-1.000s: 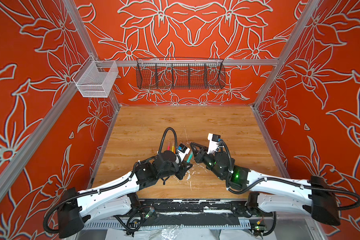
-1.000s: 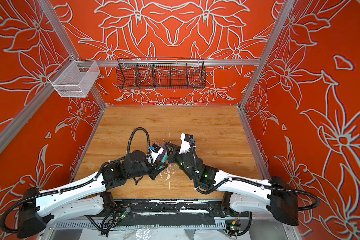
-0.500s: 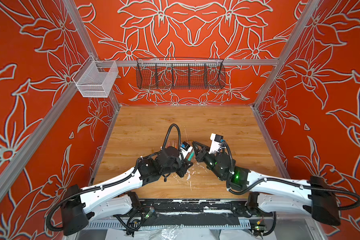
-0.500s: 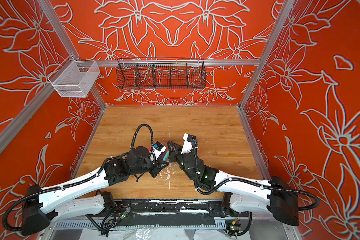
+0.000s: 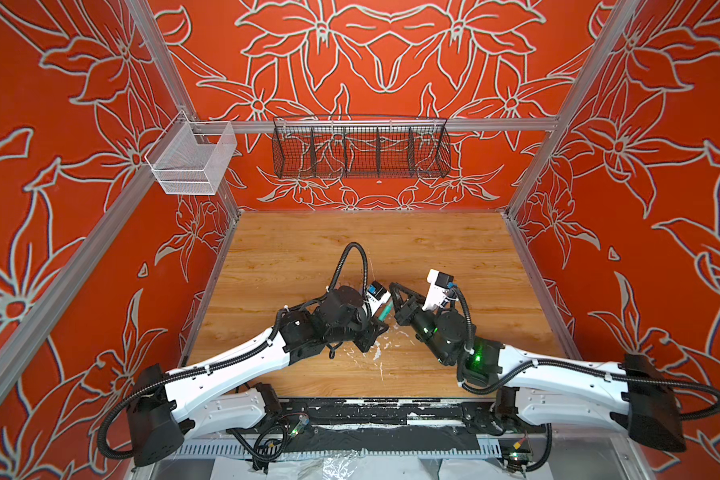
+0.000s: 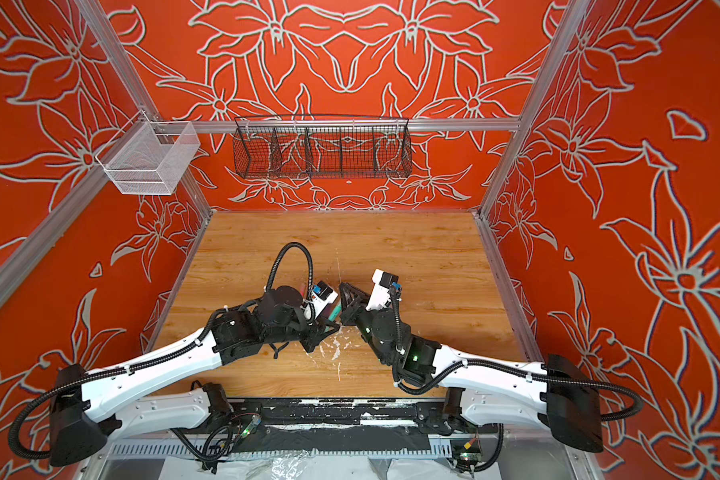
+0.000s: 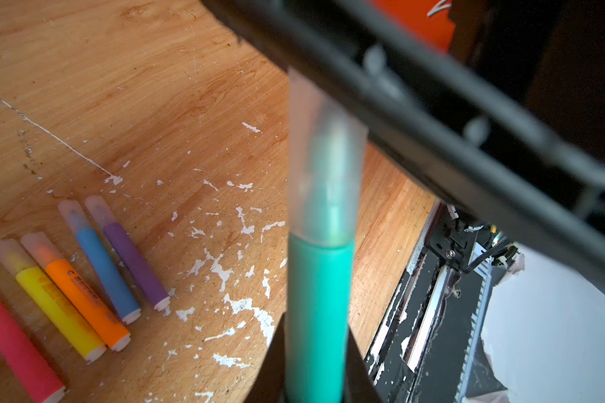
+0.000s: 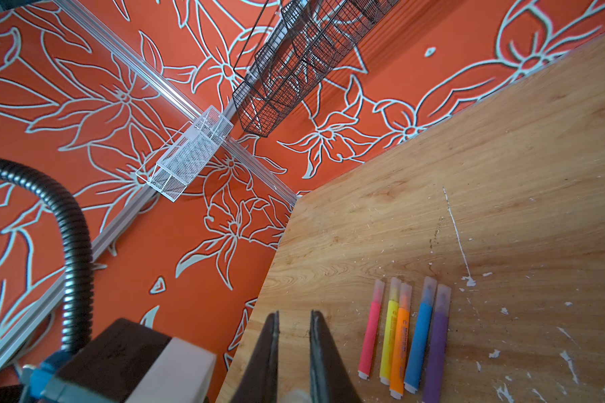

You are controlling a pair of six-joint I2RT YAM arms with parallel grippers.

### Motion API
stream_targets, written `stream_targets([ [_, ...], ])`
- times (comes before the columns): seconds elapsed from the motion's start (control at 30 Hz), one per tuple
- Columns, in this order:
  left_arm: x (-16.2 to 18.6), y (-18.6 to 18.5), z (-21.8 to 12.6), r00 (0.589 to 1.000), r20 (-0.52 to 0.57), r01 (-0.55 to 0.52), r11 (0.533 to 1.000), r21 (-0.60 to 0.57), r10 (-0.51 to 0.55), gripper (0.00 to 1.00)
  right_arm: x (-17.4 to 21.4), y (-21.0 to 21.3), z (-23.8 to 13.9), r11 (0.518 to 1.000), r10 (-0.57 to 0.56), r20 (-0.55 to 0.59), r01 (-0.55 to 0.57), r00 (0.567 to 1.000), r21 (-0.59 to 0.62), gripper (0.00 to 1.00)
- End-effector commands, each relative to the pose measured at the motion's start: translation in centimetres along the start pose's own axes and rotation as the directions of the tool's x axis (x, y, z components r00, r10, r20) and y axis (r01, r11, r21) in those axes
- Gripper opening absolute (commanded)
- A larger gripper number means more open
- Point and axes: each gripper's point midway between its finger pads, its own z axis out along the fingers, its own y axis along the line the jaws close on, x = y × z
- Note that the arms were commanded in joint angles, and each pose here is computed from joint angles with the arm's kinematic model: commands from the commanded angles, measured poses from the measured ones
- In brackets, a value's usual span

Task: Insert the pens into the pen caps
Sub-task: 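Open the right gripper and draw it back from the capped green marker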

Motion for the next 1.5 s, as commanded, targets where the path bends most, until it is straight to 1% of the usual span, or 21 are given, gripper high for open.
stream_targets([
  [0.0, -14.3, 2.0, -6.1, 0.861, 0.509, 0.072, 0.991, -0.111, -0.005, 0.0, 10.6, -1.4, -2.9, 0.992, -0.127, -0.389, 0.107, 0.913, -0.071, 0.0],
  [0.07, -14.8, 2.0, -6.5, 0.851, 0.525, 0.062, 0.99, -0.125, 0.013, 0.0, 10.8, -1.3, -2.9, 0.992, -0.123, -0.386, 0.102, 0.914, -0.075, 0.0],
  [0.23, -16.6, 3.0, -8.1, 0.81, 0.584, 0.074, 0.977, -0.199, 0.058, 0.0, 11.3, -0.8, -2.9, 0.993, -0.113, -0.399, 0.084, 0.91, -0.088, 0.0],
  [0.37, -18.6, 3.8, -9.2, 0.789, 0.609, 0.092, 0.962, -0.257, 0.087, 0.0, 11.9, -0.5, -2.9, 0.992, -0.117, -0.411, 0.084, 0.904, -0.096, 0.0],
  [0.5, -20.7, 4.6, -10.1, 0.789, 0.608, 0.125, 0.946, -0.298, 0.087, 0.0, 12.6, -0.5, -3.0, 0.991, -0.114, -0.405, 0.075, 0.907, -0.113, 0.0],
  [0.6, -21.9, 4.8, -10.3, 0.776, 0.625, 0.139, 0.945, -0.295, 0.081, 0.0, 13.0, 0.4, -3.0, 0.986, -0.111, -0.395, 0.051, 0.912, -0.16, 0.0],
  [0.67, -22.0, 4.7, -10.3, 0.773, 0.629, 0.139, 0.948, -0.285, 0.076, 0.0, 12.9, 0.6, -2.7, 0.987, -0.124, -0.392, 0.07, 0.911, -0.148, 0.0],
  [0.73, -21.3, 4.5, -10.0, 0.783, 0.618, 0.13, 0.954, -0.269, 0.067, 0.0, 12.3, 0.3, -2.5, 0.988, -0.124, -0.377, 0.08, 0.918, -0.129, 0.0],
  [0.77, -20.8, 4.3, -9.8, 0.791, 0.609, 0.12, 0.96, -0.254, 0.063, 0.0, 11.7, 0.1, -2.4, 0.989, -0.122, -0.366, 0.083, 0.923, -0.119, 0.0],
  [0.87, -17.5, 4.3, -8.6, 0.829, 0.558, 0.106, 0.969, -0.226, 0.04, 0.0, 9.4, -1.1, -2.2, 0.992, -0.128, -0.335, 0.117, 0.934, -0.053, 0.13],
  [0.93, -14.4, 5.0, -7.6, 0.865, 0.502, 0.121, 0.964, -0.236, 0.015, 0.0, 7.5, -2.2, -2.1, 0.99, -0.136, -0.306, 0.141, 0.942, -0.008, 0.27],
  [0.97, -12.6, 5.6, -7.0, 0.885, 0.466, 0.134, 0.959, -0.25, -0.002, 0.0, 6.3, -3.1, -2.2, 0.988, -0.14, -0.286, 0.154, 0.948, 0.028, 0.35],
  [1.0, -10.6, 6.3, -6.5, 0.904, 0.427, 0.15, 0.95, -0.274, -0.02, 0.0, 5.1, -3.9, -2.3, 0.983, -0.152, -0.264, 0.173, 0.952, 0.059, 0.43],
  [1.07, -6.9, 8.2, -5.3, 0.929, 0.367, 0.188, 0.923, -0.336, -0.056, 0.0, 2.9, -5.4, -2.9, 0.973, -0.167, -0.228, 0.198, 0.959, 0.121, 0.54],
  [1.13, -4.0, 10.4, -5.6, 0.93, 0.354, 0.251, 0.879, -0.406, -0.102, 0.0, 1.1, -6.8, -3.6, 0.956, -0.202, -0.196, 0.236, 0.96, 0.173, 0.66],
  [1.17, -2.3, 11.7, -5.5, 0.929, 0.341, 0.291, 0.851, -0.437, -0.143, 0.0, 0.0, -7.5, -4.0, 0.943, -0.223, -0.177, 0.258, 0.959, 0.209, 0.73],
  [1.2, -0.8, 12.9, -5.6, 0.922, 0.338, 0.336, 0.825, -0.455, -0.189, 0.0, -0.8, -8.4, -4.4, 0.925, -0.245, -0.167, 0.282, 0.955, 0.254, 0.76],
  [1.23, 0.4, 13.9, -5.8, 0.912, 0.341, 0.374, 0.801, -0.467, -0.227, 0.0, -1.4, -9.0, -4.7, 0.912, -0.26, -0.161, 0.297, 0.952, 0.282, 0.78],
  [1.37, 4.3, 16.7, -6.7, 0.846, 0.397, 0.522, 0.704, -0.482, -0.355, 0.0, -3.8, -12.2, -6.4, 0.83, -0.326, -0.148, 0.357, 0.934, 0.428, 0.85],
  [1.4, 5.2, 17.1, -6.7, 0.832, 0.403, 0.547, 0.686, -0.48, -0.381, 0.0, -4.2, -13.0, -6.8, 0.814, -0.332, -0.147, 0.361, 0.932, 0.455, 0.86],
  [1.47, 6.6, 17.7, -6.4, 0.812, 0.401, 0.58, 0.657, -0.481, -0.424, 0.0, -4.6, -13.9, -7.5, 0.797, -0.337, -0.144, 0.363, 0.931, 0.482, 0.86],
])
